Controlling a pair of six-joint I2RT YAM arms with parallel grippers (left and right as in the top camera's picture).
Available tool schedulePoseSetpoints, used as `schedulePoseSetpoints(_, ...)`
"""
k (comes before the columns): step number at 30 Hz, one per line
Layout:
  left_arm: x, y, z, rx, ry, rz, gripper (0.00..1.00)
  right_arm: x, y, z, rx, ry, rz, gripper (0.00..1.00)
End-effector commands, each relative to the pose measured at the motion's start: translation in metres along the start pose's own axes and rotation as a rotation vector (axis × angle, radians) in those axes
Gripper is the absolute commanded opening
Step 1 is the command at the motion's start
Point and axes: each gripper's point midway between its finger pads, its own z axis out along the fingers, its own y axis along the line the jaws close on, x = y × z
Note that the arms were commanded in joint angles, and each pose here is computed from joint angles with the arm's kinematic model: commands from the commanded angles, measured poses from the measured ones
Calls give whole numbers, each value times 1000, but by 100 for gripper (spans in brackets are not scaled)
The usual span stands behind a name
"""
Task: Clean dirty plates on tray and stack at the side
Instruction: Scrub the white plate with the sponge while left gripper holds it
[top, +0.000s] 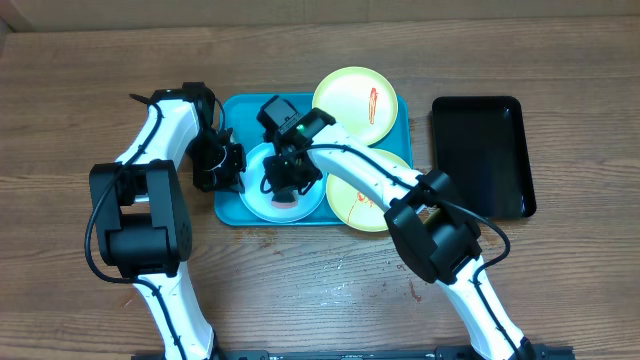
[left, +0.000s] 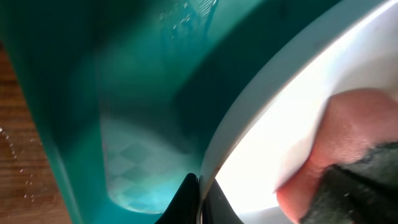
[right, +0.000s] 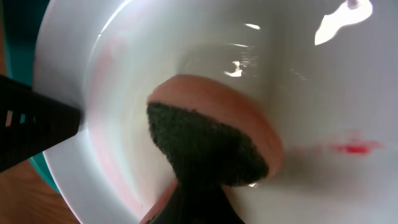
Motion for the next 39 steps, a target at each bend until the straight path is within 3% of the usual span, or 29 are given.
schedulePoseSetpoints(1, -4, -5, 2, 23, -5, 31, 4, -22, -37, -5, 51, -49, 78, 4)
schedulePoseSetpoints(12, -15, 3, 1, -29, -51, 17, 4, -47, -100, -23, 130, -118, 186, 4)
schedulePoseSetpoints(16, -15, 6, 1, -46, -50, 14, 4, -51, -87, -21, 77, -128, 168, 4)
schedulePoseSetpoints(20, -17, 6, 1, -43, -57, 11, 4, -51, -44, -13, -21, -132, 96, 4)
schedulePoseSetpoints(30, -20, 4, 1, -33, -71, 3, 4, -17, 29, 6, -110, -59, 25, 4)
schedulePoseSetpoints(34, -20, 4, 1, -33, -71, 3, 4, 2, 17, 8, -39, 8, 36, 4)
schedulePoseSetpoints(39, -20, 4, 1, -34, -71, 4, 4, -1, -33, 1, 149, -7, 62, 4)
